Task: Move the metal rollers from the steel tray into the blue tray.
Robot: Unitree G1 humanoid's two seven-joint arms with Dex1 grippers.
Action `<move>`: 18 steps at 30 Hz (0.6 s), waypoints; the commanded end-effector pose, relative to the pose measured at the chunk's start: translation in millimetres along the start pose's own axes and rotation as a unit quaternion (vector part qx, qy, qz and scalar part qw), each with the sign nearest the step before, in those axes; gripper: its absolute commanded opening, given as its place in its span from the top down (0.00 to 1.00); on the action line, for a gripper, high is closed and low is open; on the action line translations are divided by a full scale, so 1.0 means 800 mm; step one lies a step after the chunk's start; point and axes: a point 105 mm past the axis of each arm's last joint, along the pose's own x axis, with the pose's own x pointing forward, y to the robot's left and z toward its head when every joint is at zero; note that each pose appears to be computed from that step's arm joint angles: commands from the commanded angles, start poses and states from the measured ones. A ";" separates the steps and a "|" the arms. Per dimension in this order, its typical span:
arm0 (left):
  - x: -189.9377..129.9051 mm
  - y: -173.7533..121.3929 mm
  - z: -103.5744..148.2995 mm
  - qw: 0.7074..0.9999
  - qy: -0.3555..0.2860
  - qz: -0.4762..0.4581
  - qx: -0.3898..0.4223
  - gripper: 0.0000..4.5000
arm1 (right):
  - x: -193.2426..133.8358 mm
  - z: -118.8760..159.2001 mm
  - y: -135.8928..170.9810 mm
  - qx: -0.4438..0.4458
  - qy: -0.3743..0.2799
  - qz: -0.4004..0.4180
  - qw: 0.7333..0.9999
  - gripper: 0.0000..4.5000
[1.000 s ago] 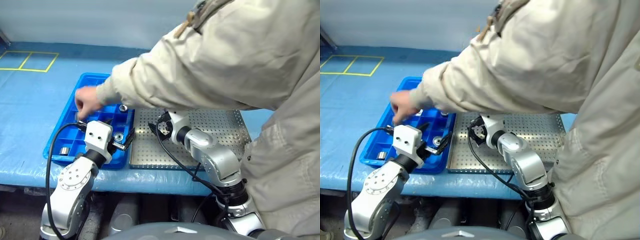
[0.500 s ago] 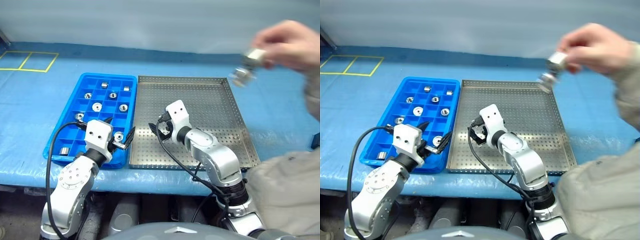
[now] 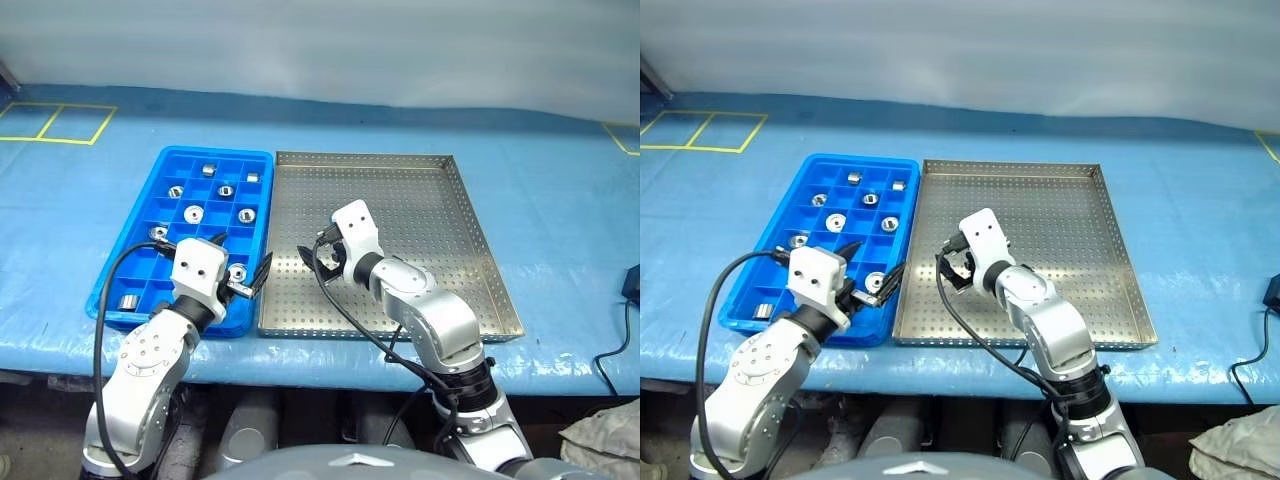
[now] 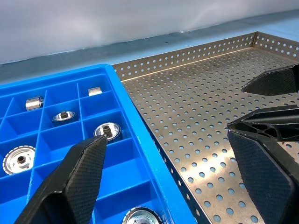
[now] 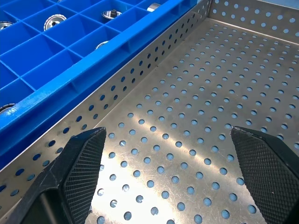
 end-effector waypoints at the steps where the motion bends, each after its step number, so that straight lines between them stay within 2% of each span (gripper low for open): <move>1: 0.000 -0.001 0.005 1.000 -0.010 -0.004 0.003 0.00 | -0.005 0.018 0.005 -0.006 -0.029 0.004 1.000 0.00; 18: 0.000 -0.002 0.006 1.000 -0.009 -0.005 0.002 0.00 | -0.005 0.017 0.004 0.000 -0.030 -0.003 1.000 0.00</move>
